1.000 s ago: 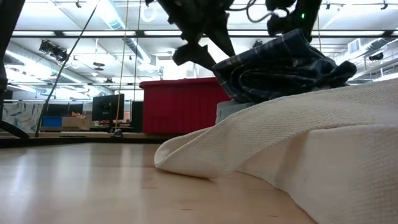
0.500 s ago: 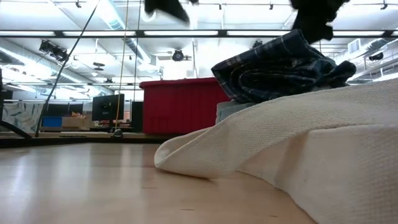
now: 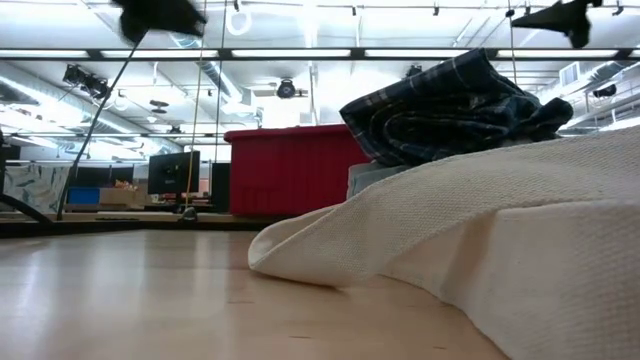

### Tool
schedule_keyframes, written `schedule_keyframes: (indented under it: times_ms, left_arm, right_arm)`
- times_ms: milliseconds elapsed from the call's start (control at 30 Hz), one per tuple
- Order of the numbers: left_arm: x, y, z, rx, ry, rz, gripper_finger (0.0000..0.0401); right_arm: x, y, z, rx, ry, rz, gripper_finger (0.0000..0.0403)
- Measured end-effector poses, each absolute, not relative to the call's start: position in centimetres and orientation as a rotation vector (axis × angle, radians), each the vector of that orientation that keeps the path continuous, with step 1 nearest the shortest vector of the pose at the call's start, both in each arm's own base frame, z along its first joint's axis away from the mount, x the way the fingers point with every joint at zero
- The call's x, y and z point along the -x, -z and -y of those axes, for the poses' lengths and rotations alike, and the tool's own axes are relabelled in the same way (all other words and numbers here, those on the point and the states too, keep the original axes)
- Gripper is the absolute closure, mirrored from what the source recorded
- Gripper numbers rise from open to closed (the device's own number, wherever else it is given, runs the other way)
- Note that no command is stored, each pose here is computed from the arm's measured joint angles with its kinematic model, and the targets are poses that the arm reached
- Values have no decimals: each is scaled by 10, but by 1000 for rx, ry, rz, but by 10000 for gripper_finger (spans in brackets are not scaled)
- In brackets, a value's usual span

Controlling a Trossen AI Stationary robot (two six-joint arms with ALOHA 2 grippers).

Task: Fold laundry
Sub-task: Put the blue polo shirt into the red organizer bin

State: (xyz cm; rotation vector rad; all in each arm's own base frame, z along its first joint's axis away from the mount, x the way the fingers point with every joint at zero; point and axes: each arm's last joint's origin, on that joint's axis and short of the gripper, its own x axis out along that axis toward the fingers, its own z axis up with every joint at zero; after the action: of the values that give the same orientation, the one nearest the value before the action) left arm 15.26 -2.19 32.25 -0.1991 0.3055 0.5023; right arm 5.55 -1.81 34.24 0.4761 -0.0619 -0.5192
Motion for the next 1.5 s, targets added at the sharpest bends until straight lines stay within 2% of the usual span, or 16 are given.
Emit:
schedule_keyframes:
  times_ms: [267,433,500,867,1067,1267,1400,1500]
  left_arm:
    - [-119,-256,-1,327,-570,-91,329]
    - [-108,-227,-8,418,-561,9,385]
    - [-104,-216,-10,447,-574,22,395]
    - [-95,-170,-14,668,-616,69,398]
    - [-94,-168,-14,738,-610,88,398]
    - [-95,-167,-13,729,-605,76,394]
    - [-95,-167,-13,575,-597,22,386]
    - [-95,-167,-13,547,-594,14,384]
  right_arm:
    - [-28,-325,15,-572,503,188,175]
    - [-36,-302,16,-636,460,290,193]
    - [-44,-288,17,-661,441,326,198]
    - [-82,-216,20,-814,350,380,211]
    - [-90,-195,19,-892,276,351,218]
    - [-94,-179,19,-991,264,310,231]
    - [-94,-178,20,-994,304,328,233]
    - [-93,-178,21,-989,336,345,233]
